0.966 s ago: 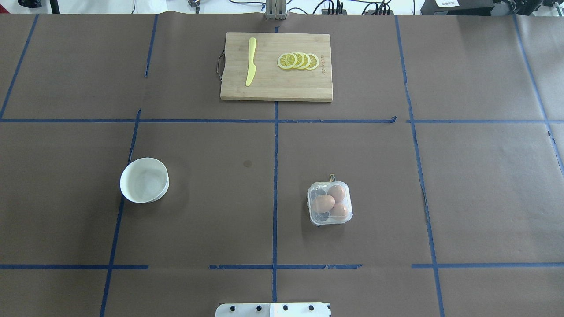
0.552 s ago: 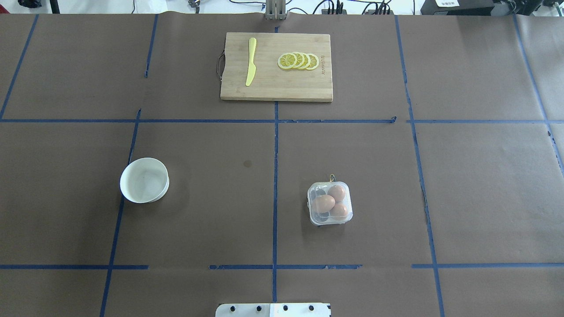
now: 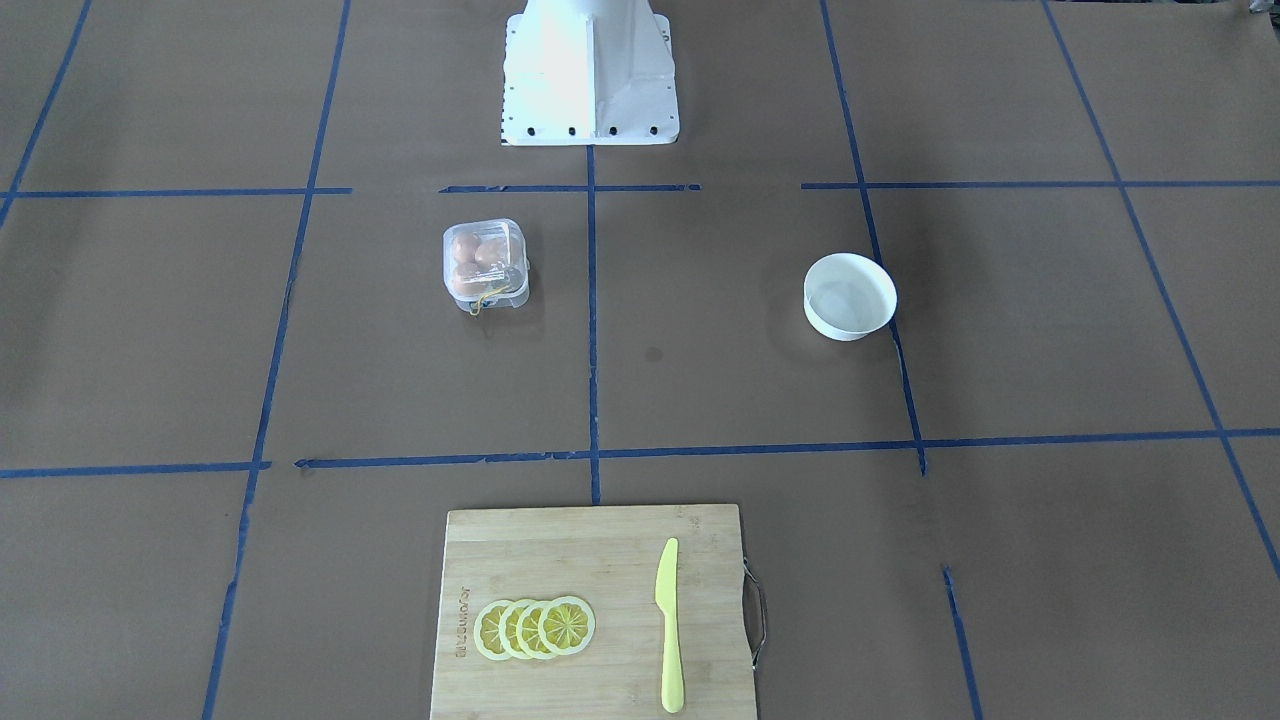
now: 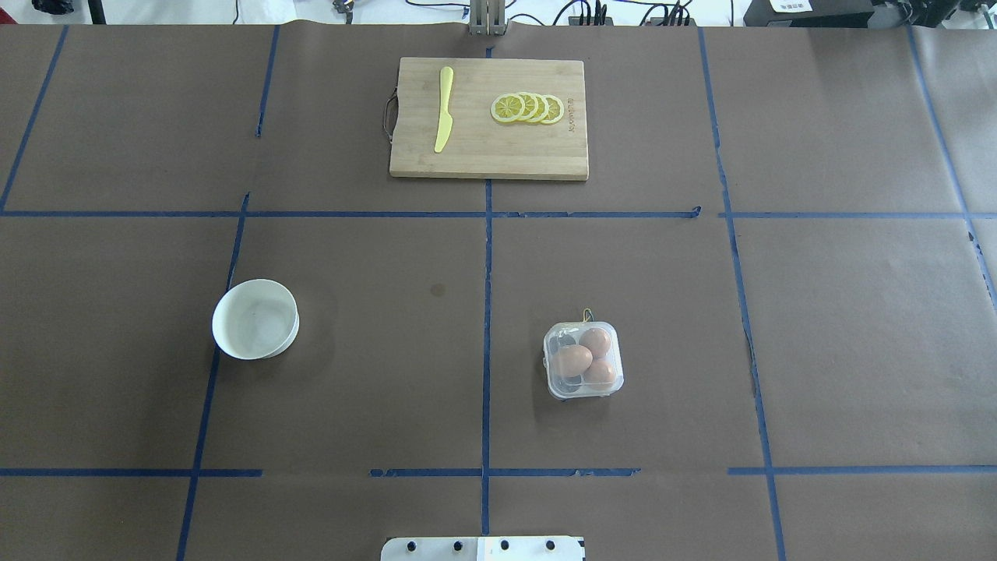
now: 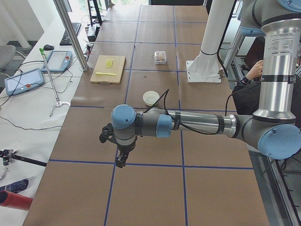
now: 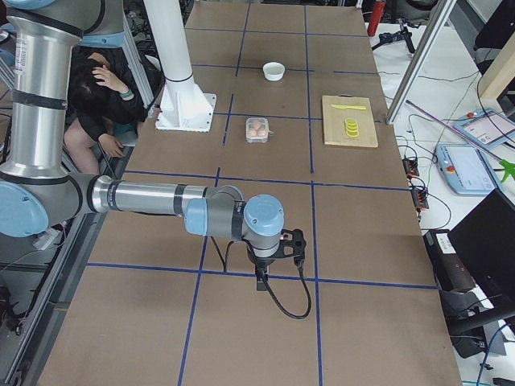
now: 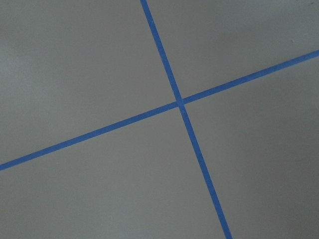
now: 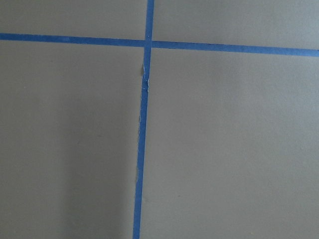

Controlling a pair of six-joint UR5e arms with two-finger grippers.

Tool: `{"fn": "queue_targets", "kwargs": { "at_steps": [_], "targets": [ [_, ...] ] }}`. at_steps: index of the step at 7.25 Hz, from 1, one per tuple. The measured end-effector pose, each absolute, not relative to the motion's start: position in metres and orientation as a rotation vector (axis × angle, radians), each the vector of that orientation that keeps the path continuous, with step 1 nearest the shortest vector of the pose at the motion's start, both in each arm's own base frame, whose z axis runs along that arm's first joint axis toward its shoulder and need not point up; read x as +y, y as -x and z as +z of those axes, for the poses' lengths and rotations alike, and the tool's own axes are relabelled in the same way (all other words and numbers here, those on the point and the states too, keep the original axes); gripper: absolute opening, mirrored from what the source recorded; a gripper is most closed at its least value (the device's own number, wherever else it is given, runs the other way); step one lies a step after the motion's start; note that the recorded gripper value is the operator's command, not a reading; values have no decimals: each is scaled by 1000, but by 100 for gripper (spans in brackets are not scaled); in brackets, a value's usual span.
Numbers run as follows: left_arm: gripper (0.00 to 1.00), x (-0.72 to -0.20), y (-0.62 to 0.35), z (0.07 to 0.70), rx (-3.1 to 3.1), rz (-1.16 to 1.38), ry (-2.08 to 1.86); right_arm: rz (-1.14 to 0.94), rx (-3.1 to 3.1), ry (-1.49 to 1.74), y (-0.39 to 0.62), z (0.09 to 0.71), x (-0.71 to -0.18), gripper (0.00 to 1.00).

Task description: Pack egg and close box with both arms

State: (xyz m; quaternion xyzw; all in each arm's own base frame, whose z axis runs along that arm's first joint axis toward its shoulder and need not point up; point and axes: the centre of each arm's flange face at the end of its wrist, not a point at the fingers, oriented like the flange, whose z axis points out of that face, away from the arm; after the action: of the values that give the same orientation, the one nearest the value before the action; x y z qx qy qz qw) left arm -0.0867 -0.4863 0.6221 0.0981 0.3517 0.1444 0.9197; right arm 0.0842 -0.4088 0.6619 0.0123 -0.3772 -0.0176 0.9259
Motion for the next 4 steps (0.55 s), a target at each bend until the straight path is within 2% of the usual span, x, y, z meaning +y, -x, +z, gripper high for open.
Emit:
{"fn": "queue_targets", "kwargs": {
  "at_steps": [4],
  "targets": [
    [100,-486,86,621,737,222,-173,-10,-778,-27,-89,662,-408,100]
  ]
}}
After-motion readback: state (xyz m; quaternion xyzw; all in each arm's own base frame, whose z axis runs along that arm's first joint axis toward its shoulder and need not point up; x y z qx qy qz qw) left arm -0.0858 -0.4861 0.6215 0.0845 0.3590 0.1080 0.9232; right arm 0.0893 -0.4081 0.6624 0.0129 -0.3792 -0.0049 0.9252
